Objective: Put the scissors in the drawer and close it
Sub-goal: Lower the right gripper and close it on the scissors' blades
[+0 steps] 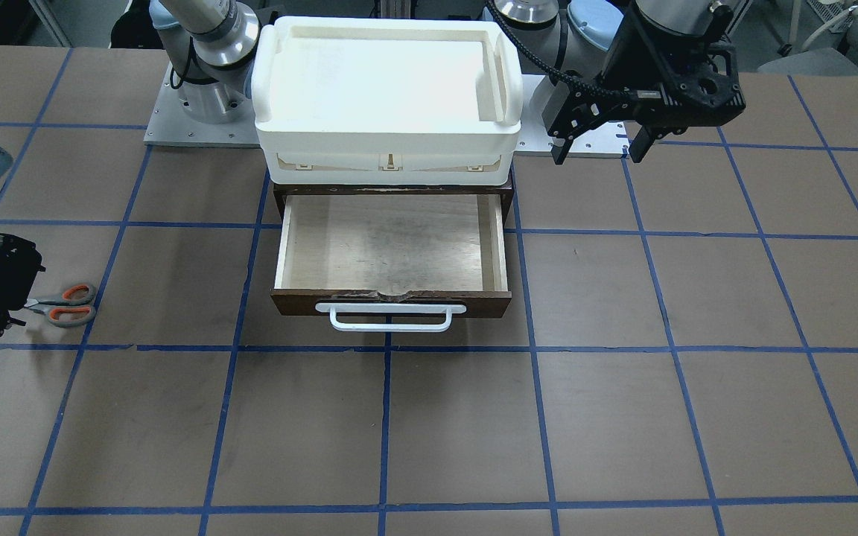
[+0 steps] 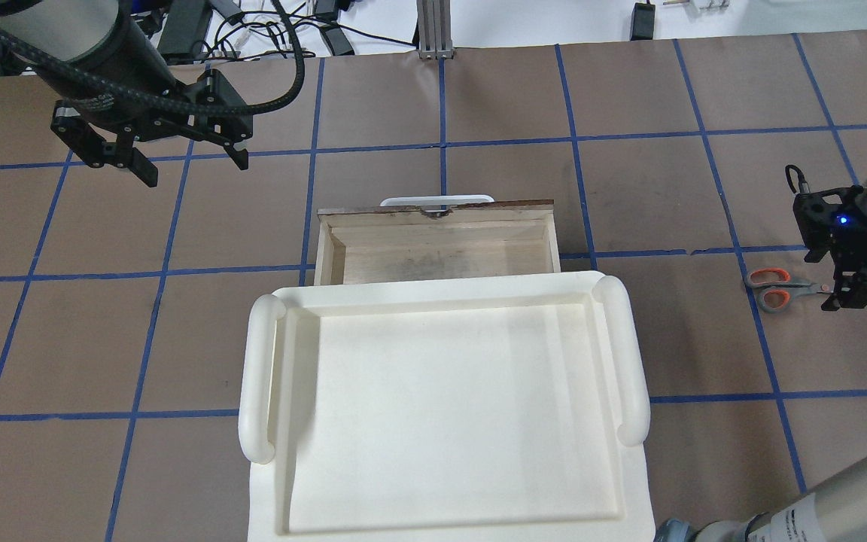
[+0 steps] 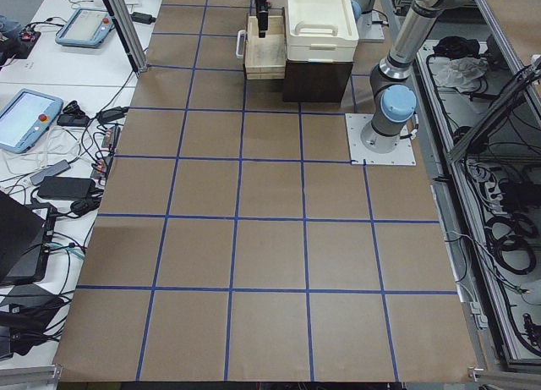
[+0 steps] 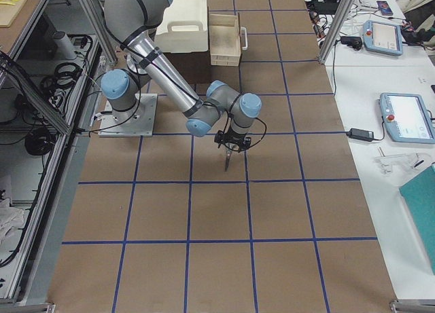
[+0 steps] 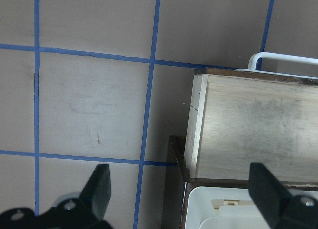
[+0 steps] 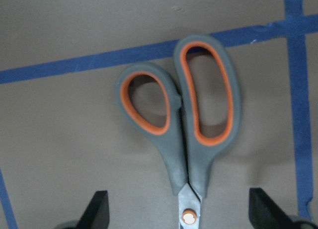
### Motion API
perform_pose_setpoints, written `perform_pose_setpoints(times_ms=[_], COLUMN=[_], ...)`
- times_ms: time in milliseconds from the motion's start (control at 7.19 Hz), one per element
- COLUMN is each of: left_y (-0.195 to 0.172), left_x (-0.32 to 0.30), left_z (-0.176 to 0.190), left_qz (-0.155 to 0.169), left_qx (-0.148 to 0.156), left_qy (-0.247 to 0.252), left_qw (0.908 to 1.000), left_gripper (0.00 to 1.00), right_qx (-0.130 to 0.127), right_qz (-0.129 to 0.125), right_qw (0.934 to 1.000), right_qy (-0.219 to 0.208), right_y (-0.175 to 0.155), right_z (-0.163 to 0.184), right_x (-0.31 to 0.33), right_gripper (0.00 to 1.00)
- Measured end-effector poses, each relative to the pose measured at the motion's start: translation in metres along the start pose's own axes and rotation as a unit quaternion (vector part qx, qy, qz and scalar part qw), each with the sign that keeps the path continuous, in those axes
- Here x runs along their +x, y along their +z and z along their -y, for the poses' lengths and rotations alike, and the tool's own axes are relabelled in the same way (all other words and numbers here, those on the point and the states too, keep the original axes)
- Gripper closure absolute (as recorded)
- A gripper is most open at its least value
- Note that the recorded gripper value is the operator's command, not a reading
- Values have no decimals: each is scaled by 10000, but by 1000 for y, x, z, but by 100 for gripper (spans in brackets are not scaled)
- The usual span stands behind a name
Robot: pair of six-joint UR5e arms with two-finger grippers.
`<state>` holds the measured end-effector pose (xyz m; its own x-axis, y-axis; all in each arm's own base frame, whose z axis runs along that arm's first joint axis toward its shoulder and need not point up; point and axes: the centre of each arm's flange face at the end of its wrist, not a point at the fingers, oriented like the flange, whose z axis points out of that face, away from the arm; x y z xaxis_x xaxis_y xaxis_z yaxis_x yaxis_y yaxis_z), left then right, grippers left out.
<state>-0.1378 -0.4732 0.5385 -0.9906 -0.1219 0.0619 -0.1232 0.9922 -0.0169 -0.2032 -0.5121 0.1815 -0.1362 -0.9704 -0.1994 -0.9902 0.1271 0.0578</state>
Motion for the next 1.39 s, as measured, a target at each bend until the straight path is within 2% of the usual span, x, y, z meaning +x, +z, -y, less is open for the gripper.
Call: perform_pose_setpoints(times_ms=[139,417,557,835,1391], left_y=[0,0,0,0,-1], left_x=[0,0,0,0,0], left_z=[0,-1,-1,0,-1], left_qz=[-3,-18,-29,-43,-43], left_qx=[-7,-11,-9,-6,-6], left_qy=[1,2,20,203,290], left_qw=[10000,10000,10000,9998,9996], left_gripper=[0,0,0,0,0], right_qx=[4,11,-3,-59,-260], right_qz=[63,133,150,179,117], right_qw=[10000,9999,9998,9994,9983], right_qy=[-38,-100,-153,-296,-513], right_y=[5,11,12,12,-3], right_z=[0,0,-1,-2,-7], right_x=[0,0,0,0,1], right_gripper=[8,44,49,100,100])
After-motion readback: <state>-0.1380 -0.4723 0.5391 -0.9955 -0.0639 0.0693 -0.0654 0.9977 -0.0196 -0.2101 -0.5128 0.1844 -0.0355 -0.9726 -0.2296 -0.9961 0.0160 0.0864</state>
